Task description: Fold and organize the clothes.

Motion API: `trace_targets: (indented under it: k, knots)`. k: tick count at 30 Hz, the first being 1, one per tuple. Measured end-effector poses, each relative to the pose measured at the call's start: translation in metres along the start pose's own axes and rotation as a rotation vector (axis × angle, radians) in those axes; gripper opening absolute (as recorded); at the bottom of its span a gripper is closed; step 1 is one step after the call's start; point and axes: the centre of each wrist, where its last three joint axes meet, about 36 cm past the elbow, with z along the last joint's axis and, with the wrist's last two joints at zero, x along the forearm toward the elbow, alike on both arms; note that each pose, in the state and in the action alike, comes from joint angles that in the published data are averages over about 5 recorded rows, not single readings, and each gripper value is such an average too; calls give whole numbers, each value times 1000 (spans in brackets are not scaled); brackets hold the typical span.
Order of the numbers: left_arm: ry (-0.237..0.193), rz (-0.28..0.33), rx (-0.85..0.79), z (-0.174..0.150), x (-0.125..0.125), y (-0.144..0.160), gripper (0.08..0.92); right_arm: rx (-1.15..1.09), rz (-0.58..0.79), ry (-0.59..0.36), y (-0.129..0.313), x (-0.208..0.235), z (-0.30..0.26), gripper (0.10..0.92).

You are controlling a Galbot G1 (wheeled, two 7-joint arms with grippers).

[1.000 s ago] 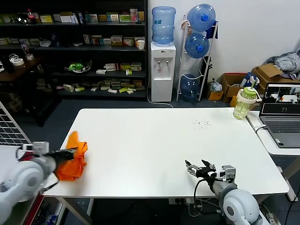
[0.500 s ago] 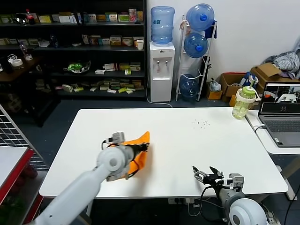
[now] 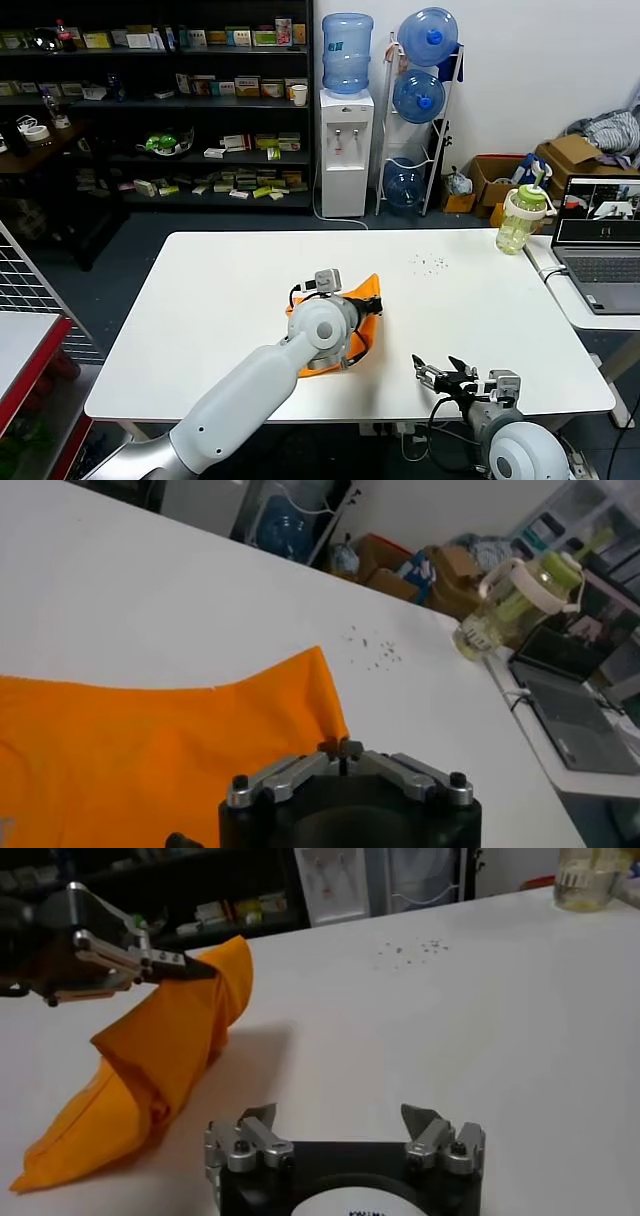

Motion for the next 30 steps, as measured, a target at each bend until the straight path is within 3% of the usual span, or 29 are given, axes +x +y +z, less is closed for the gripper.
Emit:
trace_targets:
  k: [3, 8, 14, 17, 20, 26, 30]
  knots:
    - [-6, 6, -9, 0, -3, -6, 127, 3, 1, -14, -2, 0, -1, 823]
    - [-31, 28, -17, 0, -2, -11, 268, 22, -11, -68, -8, 0, -4, 823]
    - [-111, 76, -16, 6, 19, 10, 424, 63, -38, -157, -22, 2, -7, 823]
    - [-199, 84, -12, 16, 35, 44, 511, 88, -42, -208, -33, 5, -5, 823]
    - [-320, 65, -13, 38, 50, 94, 597, 115, -35, -262, -46, 7, 0, 823]
    - [-580, -13, -81, 103, 81, 195, 766, 168, -12, -365, -72, 15, 14, 823]
    - [-711, -41, -154, 143, 109, 241, 816, 187, -3, -418, -82, 23, 23, 823]
